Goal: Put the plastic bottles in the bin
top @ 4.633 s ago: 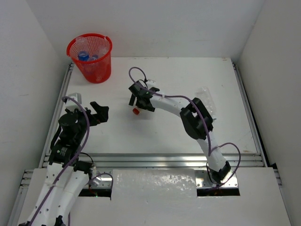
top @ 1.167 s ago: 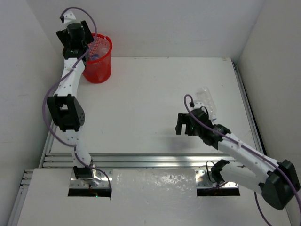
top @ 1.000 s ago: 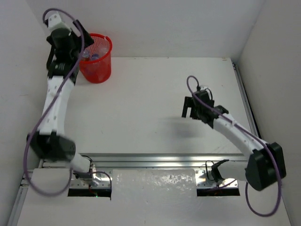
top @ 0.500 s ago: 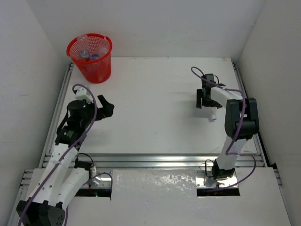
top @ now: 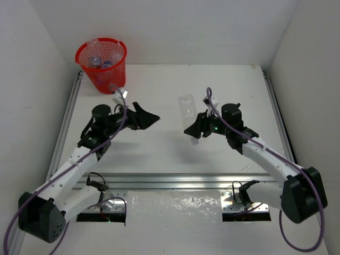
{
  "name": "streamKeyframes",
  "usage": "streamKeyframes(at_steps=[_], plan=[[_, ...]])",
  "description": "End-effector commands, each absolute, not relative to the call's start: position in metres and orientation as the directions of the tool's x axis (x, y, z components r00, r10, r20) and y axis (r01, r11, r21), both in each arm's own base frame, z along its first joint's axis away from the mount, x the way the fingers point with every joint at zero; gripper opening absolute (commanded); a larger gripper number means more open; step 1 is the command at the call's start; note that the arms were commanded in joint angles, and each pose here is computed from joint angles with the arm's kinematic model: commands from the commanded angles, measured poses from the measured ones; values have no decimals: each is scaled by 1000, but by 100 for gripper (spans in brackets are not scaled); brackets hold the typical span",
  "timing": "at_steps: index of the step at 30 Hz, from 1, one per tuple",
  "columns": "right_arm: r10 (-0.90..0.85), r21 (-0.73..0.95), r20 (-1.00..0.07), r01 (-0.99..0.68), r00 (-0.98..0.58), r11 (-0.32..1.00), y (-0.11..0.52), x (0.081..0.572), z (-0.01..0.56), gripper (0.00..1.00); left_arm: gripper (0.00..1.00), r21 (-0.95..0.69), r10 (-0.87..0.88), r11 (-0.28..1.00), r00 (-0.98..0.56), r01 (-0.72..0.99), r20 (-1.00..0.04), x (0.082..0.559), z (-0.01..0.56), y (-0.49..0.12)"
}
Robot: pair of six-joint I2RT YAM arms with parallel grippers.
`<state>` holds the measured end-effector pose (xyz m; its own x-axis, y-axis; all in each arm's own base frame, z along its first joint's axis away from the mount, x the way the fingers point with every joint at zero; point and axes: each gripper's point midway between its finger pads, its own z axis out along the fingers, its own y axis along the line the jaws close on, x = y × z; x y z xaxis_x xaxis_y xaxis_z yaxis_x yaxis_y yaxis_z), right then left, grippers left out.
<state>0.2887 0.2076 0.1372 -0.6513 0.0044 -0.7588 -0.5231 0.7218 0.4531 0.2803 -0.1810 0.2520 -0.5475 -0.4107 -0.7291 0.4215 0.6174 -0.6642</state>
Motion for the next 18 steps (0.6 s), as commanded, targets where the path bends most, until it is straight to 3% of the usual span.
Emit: streamKeyframes(at_steps=[1,7,12,14,15,16,17,18], plan=[[50,570,-814,-778,-579,265,269,229,216,17,98,-620,-386,367,-493,693,-780,253,333,-242],[23,541,-839,-829,-544,143,291,194,238,16,99,-577,-355,325,-469,749,-809,248,334,-279],[-8,528,-849,-848,-529,49,302,174,256,17,99,-545,-325,203,-470,813,-821,230,340,-299],[-27,509,-861,-861,-508,3,305,164,262,19,85,-546,-321,206,-470,812,-822,234,342,-303],[-33,502,-865,-865,-501,-5,305,162,262,21,73,-541,-312,211,-468,814,-827,237,339,-305],[-35,501,-865,-865,-501,3,304,161,261,24,25,-537,-311,214,-464,816,-829,239,341,-306],[-35,497,-867,-868,-497,21,302,161,256,38,11,-536,-312,221,-461,815,-831,242,347,-307],[-33,495,-868,-868,-496,36,301,162,253,48,3,-521,-309,242,-443,819,-841,247,348,-307]])
